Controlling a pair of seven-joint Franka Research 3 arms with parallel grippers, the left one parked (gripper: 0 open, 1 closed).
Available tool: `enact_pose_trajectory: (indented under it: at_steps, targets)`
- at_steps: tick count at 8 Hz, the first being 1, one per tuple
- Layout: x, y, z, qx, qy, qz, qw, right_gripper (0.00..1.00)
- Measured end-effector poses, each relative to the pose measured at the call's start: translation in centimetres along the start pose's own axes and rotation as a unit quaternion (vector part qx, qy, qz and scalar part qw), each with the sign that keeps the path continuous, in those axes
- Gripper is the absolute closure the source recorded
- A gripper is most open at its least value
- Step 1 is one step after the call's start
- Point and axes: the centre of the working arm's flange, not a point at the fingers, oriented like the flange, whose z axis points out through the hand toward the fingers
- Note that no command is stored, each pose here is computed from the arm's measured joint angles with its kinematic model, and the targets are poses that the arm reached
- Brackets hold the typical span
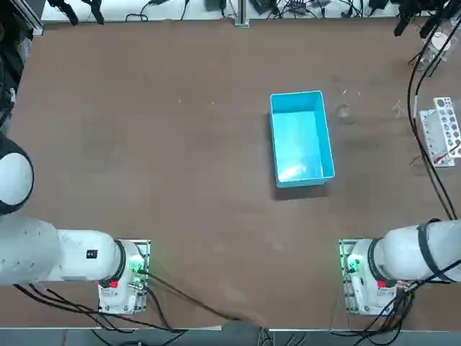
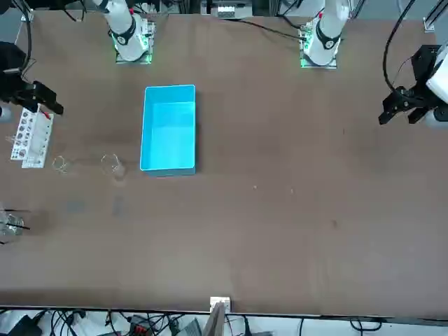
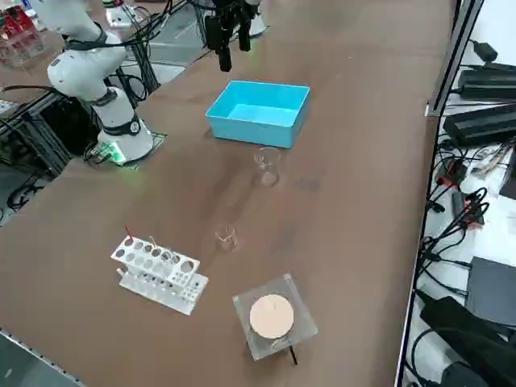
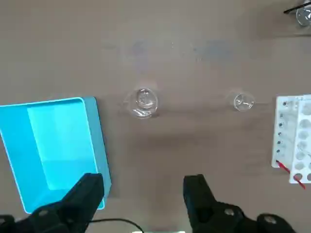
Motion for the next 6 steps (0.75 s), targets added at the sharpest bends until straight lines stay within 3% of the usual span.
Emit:
enact_pose_trajectory:
  at_steps: [3, 6]
  targets:
    - [-0.2, 0.0, 0.2, -0.002, -0.011, -0.001, 1.000, 0.00]
    - [-1.7, 1.5, 1.1, -0.056, -0.077, 0.005, 0.995, 0.00]
